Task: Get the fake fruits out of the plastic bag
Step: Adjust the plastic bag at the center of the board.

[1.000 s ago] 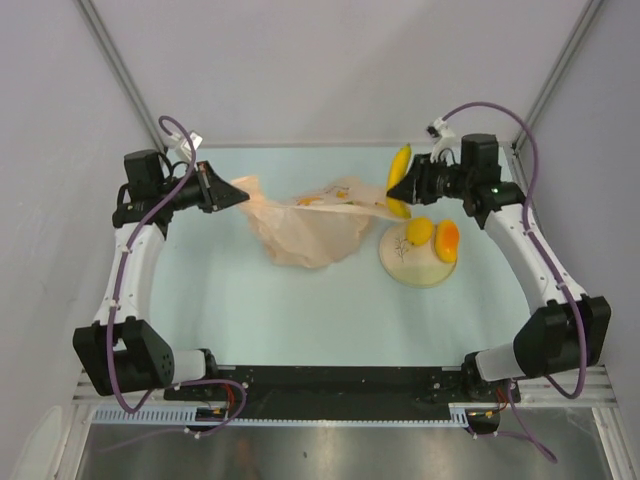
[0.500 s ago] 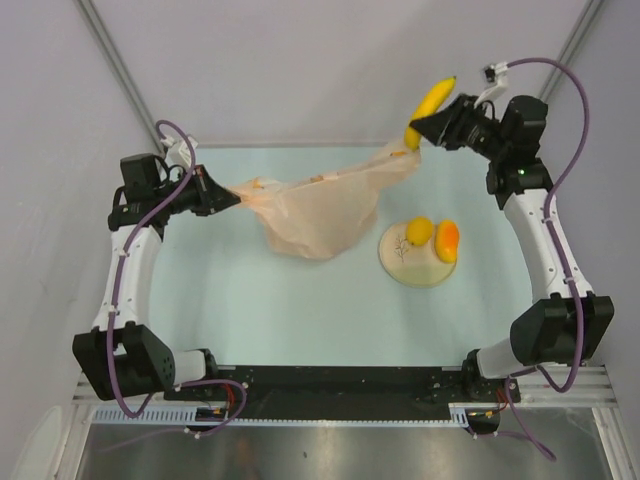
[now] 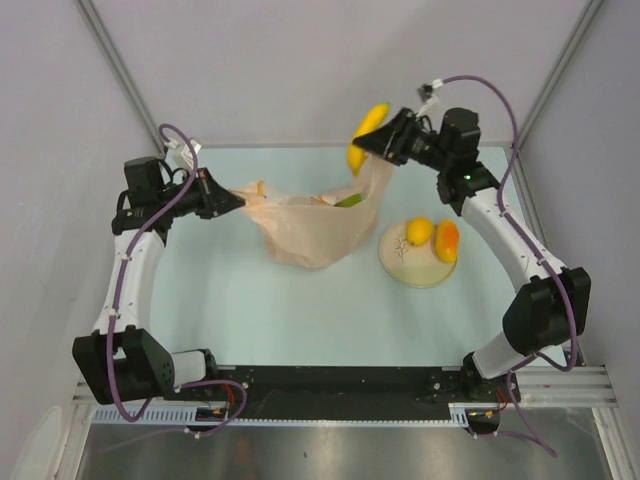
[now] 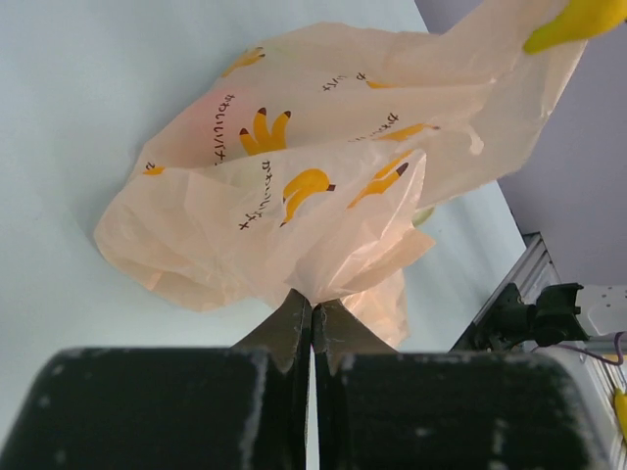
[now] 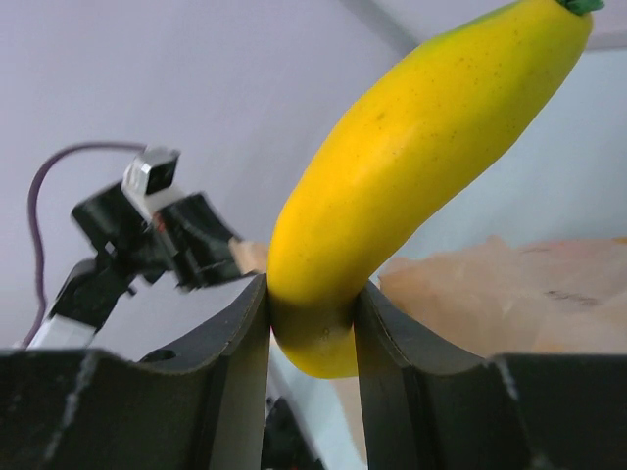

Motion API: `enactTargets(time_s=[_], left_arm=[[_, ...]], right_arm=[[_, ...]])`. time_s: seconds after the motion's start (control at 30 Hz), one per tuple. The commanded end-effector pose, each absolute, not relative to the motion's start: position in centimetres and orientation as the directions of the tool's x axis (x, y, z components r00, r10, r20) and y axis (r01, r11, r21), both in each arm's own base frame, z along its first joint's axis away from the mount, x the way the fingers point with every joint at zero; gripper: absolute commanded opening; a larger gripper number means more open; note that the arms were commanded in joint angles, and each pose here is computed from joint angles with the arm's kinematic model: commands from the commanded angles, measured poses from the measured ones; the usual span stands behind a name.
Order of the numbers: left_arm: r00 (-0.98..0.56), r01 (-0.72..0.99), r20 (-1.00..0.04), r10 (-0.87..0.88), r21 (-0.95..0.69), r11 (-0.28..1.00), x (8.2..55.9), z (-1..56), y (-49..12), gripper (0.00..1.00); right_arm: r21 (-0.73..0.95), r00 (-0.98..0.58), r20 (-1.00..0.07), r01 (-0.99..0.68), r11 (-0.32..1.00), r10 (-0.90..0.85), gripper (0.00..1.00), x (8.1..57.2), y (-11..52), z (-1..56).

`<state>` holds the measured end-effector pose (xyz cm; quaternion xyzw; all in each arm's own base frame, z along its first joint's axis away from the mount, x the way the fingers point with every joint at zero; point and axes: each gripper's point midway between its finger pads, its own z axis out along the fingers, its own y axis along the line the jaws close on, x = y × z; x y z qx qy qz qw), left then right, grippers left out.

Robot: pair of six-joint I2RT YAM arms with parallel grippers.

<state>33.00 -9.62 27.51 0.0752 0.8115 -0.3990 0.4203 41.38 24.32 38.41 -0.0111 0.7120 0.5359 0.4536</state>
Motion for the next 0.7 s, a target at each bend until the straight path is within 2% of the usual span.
enactTargets(time_s=[0.0, 0.13, 0.23, 0.37, 0.47, 0.57, 0.67], left_arm=[[-0.565, 0.561, -0.809, -0.162, -0.521, 0.643, 32.4, 30.7, -11.4, 0.0], [-0.57, 0.552, -0.805, -0.166, -0.524, 0.648, 32.6, 30.5, -11.5, 0.0], [-0.566, 0.501, -0.806, -0.171, -0.502, 0.705, 33.5, 30.0, -10.6, 0.0], [-0.518, 0.369, -0.829, -0.211, -0.439, 0.82, 35.7, 30.7, -6.7, 0.0], [-0.428, 0.183, -0.866, -0.259, -0.364, 0.913, 37.5, 33.1, -1.2, 0.0], [-0.353, 0.08, -0.896, -0.27, -0.316, 0.945, 38.3, 35.4, 2.8, 0.0], [-0.325, 0.076, -0.906, -0.27, -0.31, 0.948, 38.6, 36.6, 3.7, 0.0]], right_arm=[[0.757, -0.641, -0.652, -0.58, 0.302, 0.404, 0.26, 37.4, 29.0, 40.2], [0.76, -0.656, -0.649, -0.584, 0.285, 0.386, 0.26, 36.8, 30.1, 40.1], [0.735, -0.627, -0.673, -0.624, 0.265, 0.392, 0.26, 36.3, 30.1, 42.4], [0.623, -0.502, -0.764, -0.737, 0.262, 0.404, 0.27, 34.3, 29.2, 48.1], [0.476, -0.341, -0.851, -0.822, 0.314, 0.399, 0.26, 31.9, 27.4, 51.9], [0.442, -0.299, -0.87, -0.825, 0.351, 0.393, 0.25, 30.6, 25.3, 53.4], [0.433, -0.285, -0.878, -0.814, 0.388, 0.383, 0.24, 30.2, 23.6, 53.3]])
